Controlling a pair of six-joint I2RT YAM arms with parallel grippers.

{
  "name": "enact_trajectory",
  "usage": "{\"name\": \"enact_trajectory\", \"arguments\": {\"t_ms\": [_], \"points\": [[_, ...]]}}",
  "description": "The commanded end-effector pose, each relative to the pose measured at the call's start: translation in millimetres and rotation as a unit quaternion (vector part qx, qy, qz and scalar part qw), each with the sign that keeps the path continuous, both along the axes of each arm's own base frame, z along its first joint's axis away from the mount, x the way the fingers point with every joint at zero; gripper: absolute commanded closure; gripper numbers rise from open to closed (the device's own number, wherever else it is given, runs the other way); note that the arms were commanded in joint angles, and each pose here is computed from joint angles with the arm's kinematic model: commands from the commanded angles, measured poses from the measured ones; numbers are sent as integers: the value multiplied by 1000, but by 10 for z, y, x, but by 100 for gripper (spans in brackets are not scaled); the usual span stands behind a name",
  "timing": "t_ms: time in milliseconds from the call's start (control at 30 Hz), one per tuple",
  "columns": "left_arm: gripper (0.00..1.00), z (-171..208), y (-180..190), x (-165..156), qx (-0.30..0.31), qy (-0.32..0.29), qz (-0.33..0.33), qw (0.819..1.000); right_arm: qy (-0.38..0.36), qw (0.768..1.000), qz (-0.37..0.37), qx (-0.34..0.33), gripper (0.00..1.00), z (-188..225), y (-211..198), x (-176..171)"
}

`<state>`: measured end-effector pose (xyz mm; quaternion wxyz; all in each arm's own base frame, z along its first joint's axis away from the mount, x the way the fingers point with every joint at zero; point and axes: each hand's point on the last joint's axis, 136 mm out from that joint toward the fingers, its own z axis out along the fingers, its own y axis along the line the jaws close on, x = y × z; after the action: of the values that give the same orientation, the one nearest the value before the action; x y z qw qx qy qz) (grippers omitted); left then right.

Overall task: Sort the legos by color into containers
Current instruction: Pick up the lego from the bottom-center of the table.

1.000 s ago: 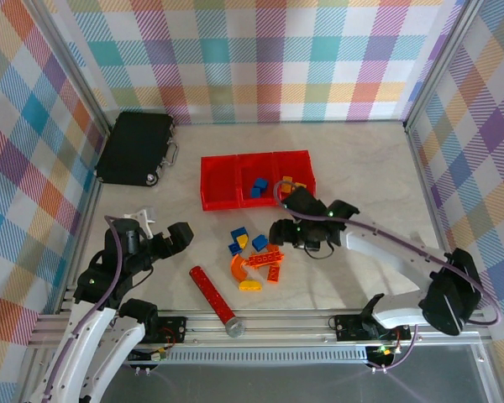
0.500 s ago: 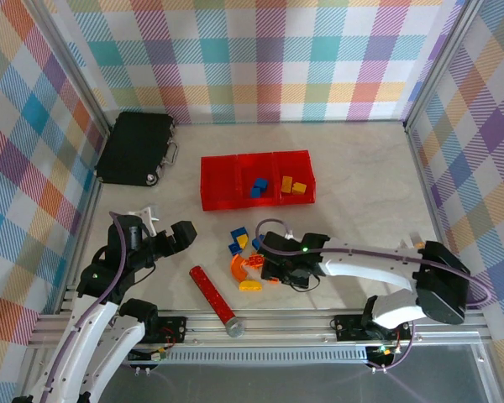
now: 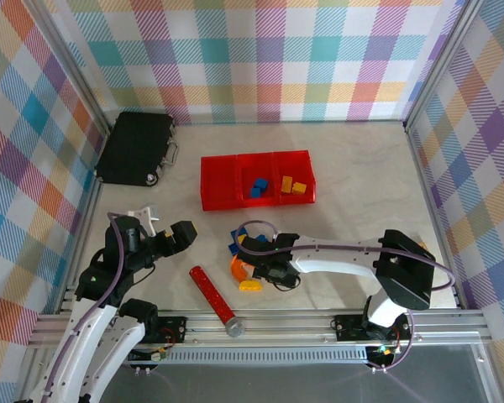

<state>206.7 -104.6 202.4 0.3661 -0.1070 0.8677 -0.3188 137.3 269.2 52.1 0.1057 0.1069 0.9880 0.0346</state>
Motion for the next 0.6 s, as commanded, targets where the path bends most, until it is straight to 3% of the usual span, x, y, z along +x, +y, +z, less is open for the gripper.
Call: {"name": "enact_trajectory", "arguments": {"t_ms": [0,567], "points": [[0,18,-72,-19,-8,-11,-20,1000,-10,999,-2,-34,34,-12,-84,33],[0,52,-53,-52,-11,-22,-17,1000,-8,998,20,-55,39,-175,-37,64]]}}
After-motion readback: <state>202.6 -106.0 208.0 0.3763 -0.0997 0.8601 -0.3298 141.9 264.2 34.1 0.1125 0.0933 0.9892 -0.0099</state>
